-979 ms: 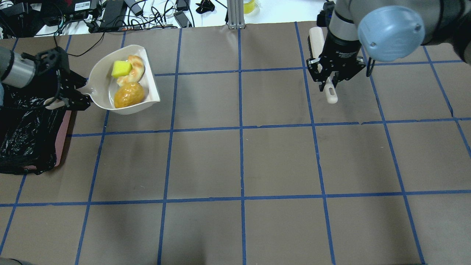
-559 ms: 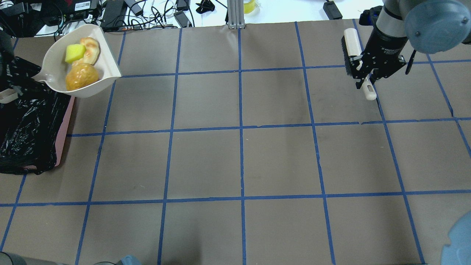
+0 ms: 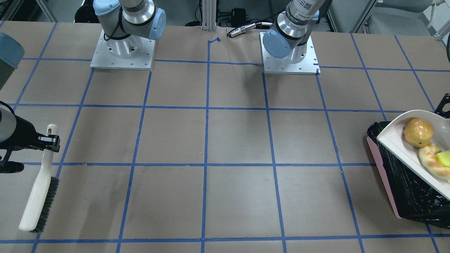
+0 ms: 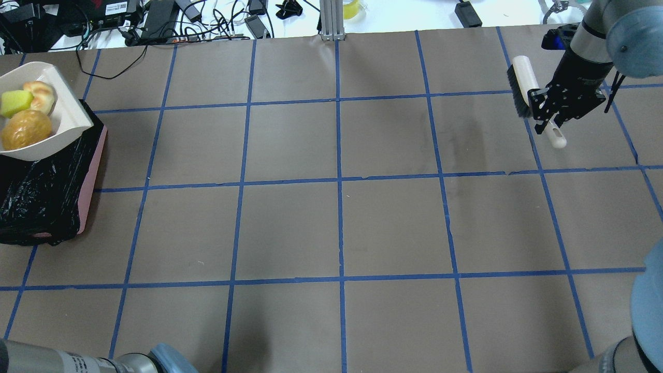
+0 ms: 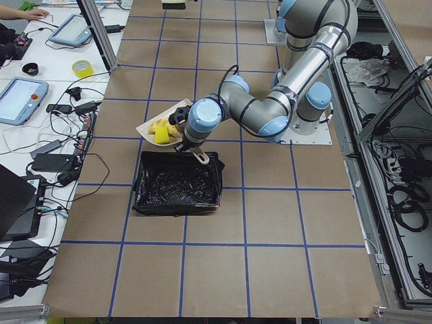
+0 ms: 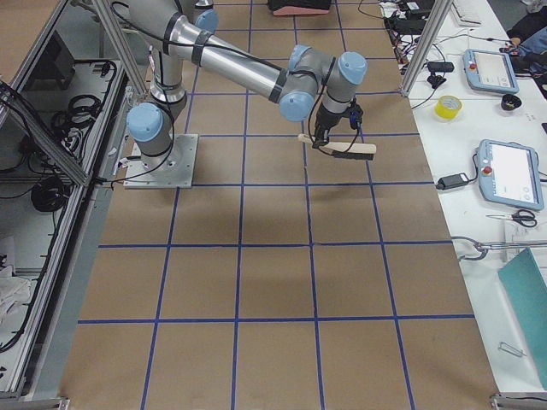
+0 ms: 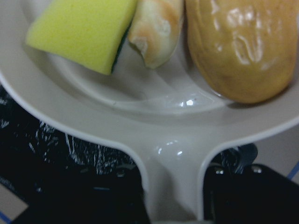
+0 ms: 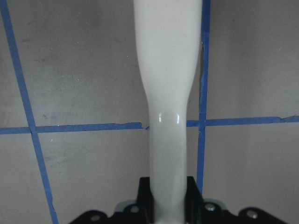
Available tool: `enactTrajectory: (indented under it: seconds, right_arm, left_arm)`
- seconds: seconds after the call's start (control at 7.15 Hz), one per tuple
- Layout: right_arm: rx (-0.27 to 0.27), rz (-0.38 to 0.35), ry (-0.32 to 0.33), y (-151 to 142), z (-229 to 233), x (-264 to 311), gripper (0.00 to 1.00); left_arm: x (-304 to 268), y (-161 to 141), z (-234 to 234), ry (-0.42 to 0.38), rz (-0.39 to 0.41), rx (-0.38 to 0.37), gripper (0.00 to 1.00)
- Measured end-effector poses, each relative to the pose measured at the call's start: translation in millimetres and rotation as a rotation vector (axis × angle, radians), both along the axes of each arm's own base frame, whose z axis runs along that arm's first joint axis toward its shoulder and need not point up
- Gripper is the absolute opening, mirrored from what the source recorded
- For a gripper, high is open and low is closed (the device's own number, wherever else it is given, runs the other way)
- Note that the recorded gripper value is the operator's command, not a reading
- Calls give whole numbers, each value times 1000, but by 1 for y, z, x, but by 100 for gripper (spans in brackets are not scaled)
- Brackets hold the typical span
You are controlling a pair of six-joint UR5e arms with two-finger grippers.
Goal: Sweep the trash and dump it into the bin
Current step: 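Tilt the dustpan with the left gripper to dump the items into the bin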
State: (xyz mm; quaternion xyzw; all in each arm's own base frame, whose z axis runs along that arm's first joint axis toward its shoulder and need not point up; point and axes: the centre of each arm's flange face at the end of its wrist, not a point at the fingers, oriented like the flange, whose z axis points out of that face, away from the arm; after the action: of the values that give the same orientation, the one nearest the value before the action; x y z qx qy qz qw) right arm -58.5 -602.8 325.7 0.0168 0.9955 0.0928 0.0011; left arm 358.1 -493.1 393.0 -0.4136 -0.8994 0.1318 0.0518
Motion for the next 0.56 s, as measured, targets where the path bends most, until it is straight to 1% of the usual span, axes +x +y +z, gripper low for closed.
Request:
enactTrajectory:
  seconds: [0.14, 0.28, 0.42, 0.56]
  right_arm:
    - [16, 5, 11, 0, -8, -5, 0]
    - [31, 9, 30, 1, -18, -8, 0]
    - [31, 10, 40, 1, -28, -10, 0]
    - [21, 9, 43, 1, -37, -10, 0]
  left_arm:
    - [22, 5, 5, -70, 6, 38, 0]
    - [40, 7, 12, -156, 10, 71, 0]
    - [54, 10, 21, -249, -5, 110, 0]
    - [64, 13, 33, -347, -45, 146, 0]
